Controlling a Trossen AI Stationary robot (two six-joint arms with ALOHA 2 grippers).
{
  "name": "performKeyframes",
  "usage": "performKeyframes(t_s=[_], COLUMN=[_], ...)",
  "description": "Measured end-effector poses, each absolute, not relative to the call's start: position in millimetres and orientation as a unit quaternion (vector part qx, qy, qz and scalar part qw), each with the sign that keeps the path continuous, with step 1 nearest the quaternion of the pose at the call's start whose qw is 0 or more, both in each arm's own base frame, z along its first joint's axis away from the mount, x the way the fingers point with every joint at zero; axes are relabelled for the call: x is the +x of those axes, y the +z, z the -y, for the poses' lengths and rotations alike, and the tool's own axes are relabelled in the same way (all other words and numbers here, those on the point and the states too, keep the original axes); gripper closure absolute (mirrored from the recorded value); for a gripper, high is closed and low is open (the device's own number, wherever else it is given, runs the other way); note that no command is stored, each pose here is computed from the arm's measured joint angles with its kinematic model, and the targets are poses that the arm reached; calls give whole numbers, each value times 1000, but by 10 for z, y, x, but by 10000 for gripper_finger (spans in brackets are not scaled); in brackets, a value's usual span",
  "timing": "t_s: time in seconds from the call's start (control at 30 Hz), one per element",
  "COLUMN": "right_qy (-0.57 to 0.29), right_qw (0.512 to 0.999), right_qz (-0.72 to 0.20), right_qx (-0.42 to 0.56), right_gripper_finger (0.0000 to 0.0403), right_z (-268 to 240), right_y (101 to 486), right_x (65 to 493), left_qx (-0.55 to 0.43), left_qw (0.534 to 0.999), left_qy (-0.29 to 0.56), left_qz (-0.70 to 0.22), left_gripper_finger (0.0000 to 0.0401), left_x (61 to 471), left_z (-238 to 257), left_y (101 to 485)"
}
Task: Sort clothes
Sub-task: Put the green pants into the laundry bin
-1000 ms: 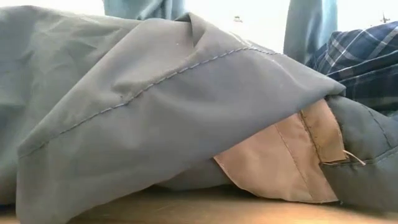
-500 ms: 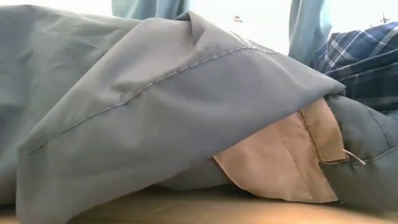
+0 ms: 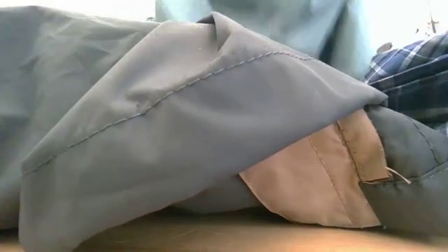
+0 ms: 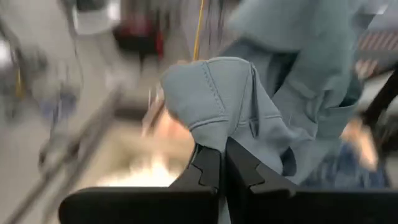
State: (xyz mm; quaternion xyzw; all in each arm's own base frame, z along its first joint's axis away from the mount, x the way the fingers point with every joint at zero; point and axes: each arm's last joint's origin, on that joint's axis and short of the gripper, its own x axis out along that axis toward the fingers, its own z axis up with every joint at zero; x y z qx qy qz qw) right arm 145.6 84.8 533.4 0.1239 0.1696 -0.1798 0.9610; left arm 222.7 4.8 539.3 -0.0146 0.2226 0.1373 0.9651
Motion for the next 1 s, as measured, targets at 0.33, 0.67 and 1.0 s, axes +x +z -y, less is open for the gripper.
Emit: performKeyframes(t_s=[0.33,0.67,1.0], right_qy=[106,170,55], right_qw=[874,798,843], right_qz=[-436,-537,-533], right_qx=[188,213,-49], right_gripper_finger=[398,398,397], right_z=[-1832,-2711,-2276], right_y=[4340,3667,3514], right_x=[2323,2276,2384], left_qx=[-18,192,260], left_qw=[884,816,827], left_qy=[-96,-409,-380], left_qz=[-458,-360,-323], left_gripper_finger=[396,396,396], left_x=[2873,2684,3013], left_z=[588,1907,1843], left_y=[4522,4242,3832])
